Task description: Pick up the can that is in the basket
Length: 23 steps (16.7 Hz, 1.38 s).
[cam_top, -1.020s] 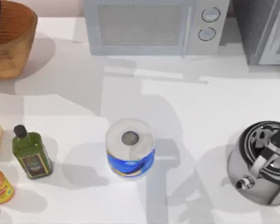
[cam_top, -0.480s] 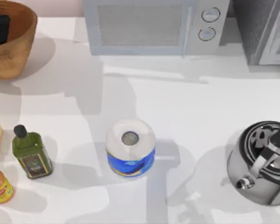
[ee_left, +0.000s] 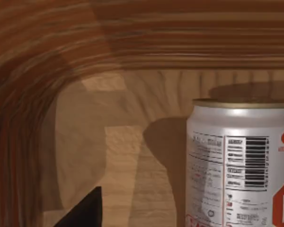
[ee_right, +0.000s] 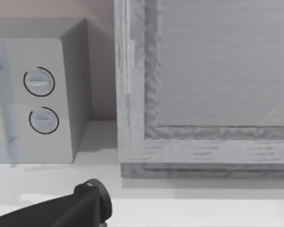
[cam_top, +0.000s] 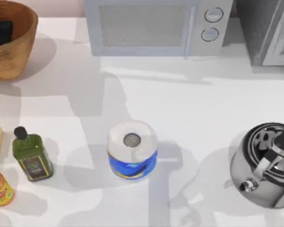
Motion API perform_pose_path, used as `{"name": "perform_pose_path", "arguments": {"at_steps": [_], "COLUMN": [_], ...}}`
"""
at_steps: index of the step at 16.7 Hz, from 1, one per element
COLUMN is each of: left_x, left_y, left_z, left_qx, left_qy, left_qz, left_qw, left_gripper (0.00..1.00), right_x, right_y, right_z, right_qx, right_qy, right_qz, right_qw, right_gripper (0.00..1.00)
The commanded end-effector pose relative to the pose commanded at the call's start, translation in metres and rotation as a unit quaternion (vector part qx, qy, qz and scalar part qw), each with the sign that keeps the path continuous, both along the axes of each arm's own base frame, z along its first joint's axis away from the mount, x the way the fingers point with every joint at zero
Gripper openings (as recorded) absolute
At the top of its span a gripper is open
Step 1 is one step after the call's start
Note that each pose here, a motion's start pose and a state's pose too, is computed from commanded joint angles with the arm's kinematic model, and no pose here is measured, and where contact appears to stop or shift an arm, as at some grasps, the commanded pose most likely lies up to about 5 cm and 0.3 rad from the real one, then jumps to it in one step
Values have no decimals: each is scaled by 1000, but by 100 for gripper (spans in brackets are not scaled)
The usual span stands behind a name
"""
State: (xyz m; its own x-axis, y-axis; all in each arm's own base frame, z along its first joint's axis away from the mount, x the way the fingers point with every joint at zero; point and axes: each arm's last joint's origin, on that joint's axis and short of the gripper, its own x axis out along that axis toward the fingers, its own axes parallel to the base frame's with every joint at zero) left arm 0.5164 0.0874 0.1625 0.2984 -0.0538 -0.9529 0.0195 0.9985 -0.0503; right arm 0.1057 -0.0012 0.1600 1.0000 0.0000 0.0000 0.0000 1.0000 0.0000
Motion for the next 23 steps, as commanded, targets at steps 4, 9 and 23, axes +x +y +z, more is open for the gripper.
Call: {"name": "perform_pose_path", "arguments": {"at_steps": [4,9,23], "left_x": [9,9,9], "left_y": [-1,-1,-1], "left_z": [-33,-33,-33], "left_qx": [0,0,0], "left_qy": [0,0,0], "left_qz": [0,0,0], "left_qw": [1000,1000,1000], "left_gripper": [100,85,0], "right_x": [0,0,0], "right_y": [0,0,0], "right_z": [0,0,0], "right_qx": [0,0,0], "right_qy": [0,0,0], "right_qz": [0,0,0], "right_qw": [1000,1000,1000], "right_gripper": [100,100,100]}}
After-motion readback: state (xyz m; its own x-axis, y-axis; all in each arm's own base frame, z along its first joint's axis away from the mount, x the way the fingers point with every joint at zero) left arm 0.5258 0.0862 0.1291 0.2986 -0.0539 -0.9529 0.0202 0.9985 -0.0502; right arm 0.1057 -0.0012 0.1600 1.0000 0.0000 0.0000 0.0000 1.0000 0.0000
